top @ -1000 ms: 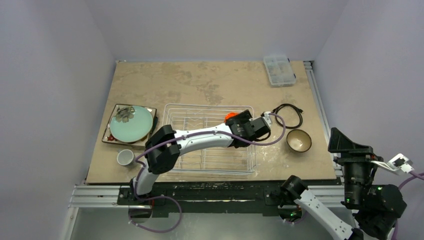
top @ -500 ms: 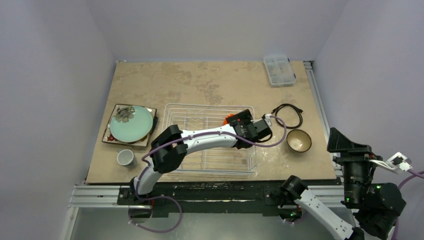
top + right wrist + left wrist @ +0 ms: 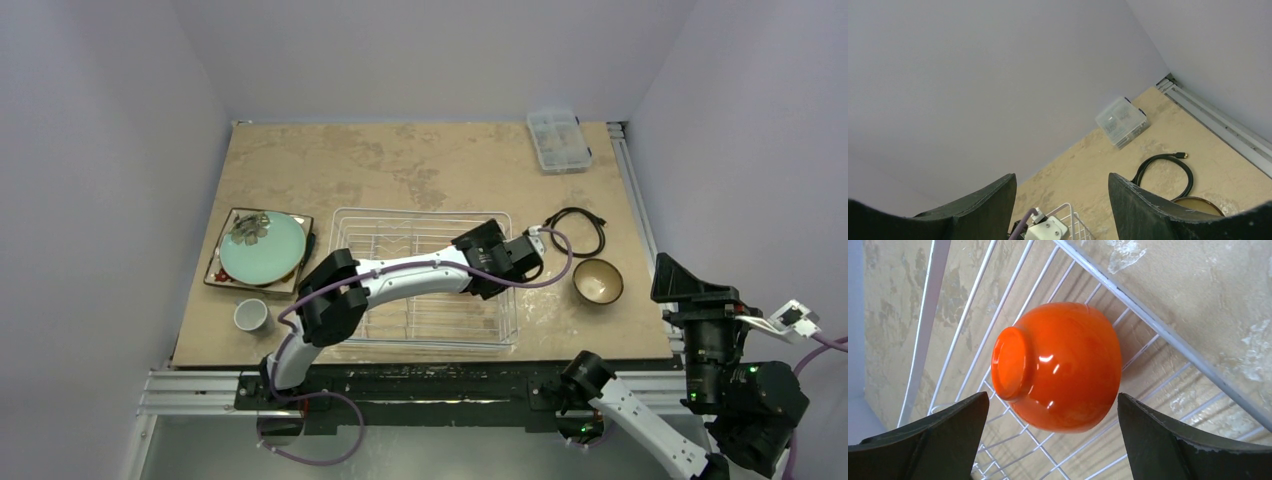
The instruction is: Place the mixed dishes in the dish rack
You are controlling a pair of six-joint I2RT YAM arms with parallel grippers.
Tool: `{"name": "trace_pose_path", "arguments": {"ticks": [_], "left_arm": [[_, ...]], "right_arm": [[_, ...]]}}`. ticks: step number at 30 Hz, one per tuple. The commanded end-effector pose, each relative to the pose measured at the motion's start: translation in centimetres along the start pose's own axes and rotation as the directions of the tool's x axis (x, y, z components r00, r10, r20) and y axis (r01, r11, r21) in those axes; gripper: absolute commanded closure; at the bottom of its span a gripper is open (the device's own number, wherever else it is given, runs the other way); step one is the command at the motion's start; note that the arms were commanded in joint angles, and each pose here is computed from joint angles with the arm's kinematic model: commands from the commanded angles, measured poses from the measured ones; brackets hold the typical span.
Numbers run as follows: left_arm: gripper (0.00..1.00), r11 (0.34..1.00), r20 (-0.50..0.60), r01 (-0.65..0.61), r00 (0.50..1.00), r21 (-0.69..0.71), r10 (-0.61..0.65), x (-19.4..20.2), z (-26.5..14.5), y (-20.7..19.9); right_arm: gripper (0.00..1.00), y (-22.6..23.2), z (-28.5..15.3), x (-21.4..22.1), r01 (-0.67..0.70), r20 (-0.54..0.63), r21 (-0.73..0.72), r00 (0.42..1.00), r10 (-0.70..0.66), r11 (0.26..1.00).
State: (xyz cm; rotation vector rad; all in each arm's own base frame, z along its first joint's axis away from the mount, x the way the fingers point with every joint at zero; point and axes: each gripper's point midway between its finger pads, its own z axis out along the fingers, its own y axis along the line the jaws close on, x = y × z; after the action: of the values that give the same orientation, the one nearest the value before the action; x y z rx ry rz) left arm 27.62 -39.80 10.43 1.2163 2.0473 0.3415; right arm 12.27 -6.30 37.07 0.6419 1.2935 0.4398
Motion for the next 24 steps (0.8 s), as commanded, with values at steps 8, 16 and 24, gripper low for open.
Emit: {"name": "trace_pose_path", "arguments": {"ticks": [8, 16, 24], "left_arm": [[0.01, 0.936, 0.074, 0.286, 0.949, 0.205, -0.306, -0.9, -5.8, 2.4], [0.26, 0.743, -0.113, 0.566, 0.816, 0.357, -0.567, 2.8, -5.1, 2.9], [0.38, 0.630, -0.205, 0.613, 0.775, 0.477, -0.598, 2.0, -4.6, -0.6]], "right_arm": [[0.33, 1.2, 0.8, 1.3, 0.014, -0.040, -0.009, 0.999, -0.014, 1.000], [0.33, 1.8, 1.2, 3.1, 0.039, -0.086, -0.025, 0.995, -0.041, 0.999], [0.32, 3.2, 2.4, 6.3, 0.087, -0.161, -0.036, 0.983, -0.091, 0.996]]}}
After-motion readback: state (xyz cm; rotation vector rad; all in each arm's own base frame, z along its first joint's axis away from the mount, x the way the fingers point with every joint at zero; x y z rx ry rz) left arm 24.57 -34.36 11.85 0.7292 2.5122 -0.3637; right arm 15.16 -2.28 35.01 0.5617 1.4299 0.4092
